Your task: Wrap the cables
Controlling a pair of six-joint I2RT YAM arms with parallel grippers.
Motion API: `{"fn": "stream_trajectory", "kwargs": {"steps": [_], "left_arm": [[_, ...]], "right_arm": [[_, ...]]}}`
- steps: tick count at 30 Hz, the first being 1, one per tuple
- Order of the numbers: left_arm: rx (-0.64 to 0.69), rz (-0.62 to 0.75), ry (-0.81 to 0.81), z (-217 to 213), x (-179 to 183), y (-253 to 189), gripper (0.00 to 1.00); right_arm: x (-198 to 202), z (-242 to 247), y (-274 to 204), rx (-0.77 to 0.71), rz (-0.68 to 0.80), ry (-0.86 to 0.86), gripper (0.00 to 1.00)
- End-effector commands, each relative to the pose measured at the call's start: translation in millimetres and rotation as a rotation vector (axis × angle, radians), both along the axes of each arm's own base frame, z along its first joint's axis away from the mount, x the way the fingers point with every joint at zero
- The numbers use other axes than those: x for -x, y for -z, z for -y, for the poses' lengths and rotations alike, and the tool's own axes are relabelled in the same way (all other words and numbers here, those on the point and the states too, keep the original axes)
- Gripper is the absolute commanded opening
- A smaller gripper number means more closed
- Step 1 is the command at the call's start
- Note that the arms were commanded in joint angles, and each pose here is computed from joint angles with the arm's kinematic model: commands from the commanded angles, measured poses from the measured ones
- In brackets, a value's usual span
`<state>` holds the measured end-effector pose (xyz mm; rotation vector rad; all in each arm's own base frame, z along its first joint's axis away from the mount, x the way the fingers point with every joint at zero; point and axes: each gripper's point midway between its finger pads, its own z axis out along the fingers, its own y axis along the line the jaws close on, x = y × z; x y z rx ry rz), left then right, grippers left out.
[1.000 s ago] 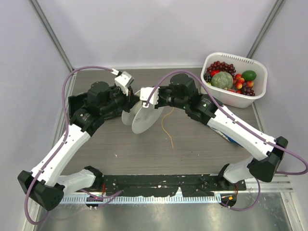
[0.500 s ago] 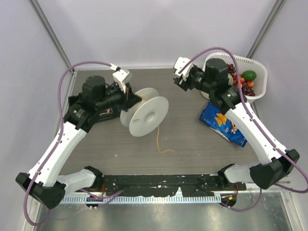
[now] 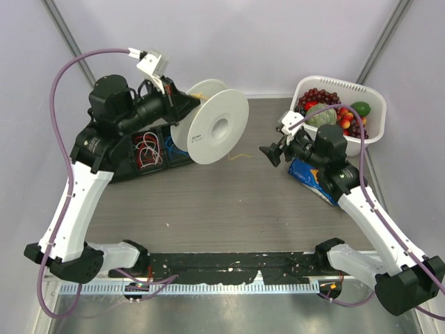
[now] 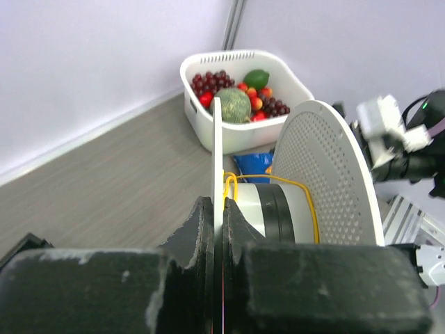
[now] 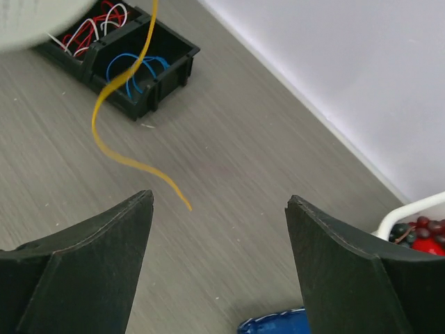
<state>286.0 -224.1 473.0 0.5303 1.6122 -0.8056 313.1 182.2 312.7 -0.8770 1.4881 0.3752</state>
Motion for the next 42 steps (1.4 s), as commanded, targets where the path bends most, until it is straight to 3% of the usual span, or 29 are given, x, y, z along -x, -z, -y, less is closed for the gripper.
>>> {"fn": "stream_trajectory", "kwargs": {"steps": [1,4,9,15,33,42], "left_arm": [[0.075,0.093,0.015,-1,9,-53,0.0],[0.08,0.111,0.042,2,12,-62,0.0],[0.115,0.121,0.128,10,28,-78,0.0],[0.151,0.124,0.19,14,41,-88,0.0],[0.126,0.126,0.161,13,32,-80,0.0],[0.132,0.128,0.16,13,32,-84,0.0]], "right_arm": [[9,-6,-20,-0.05,0.084,-0.049,0.82],[22,-13,0,0.031,0.033,-0.146,0.82],[39,-15,18,0.134,0.085,-0.25,0.81],[77,-20,30,0.164,0.047,-0.406,0.79],[70,-23,48,0.099,-0.227,-0.335,0.84],[81,-33,76,0.114,-0.369,-0.375,0.72]]}}
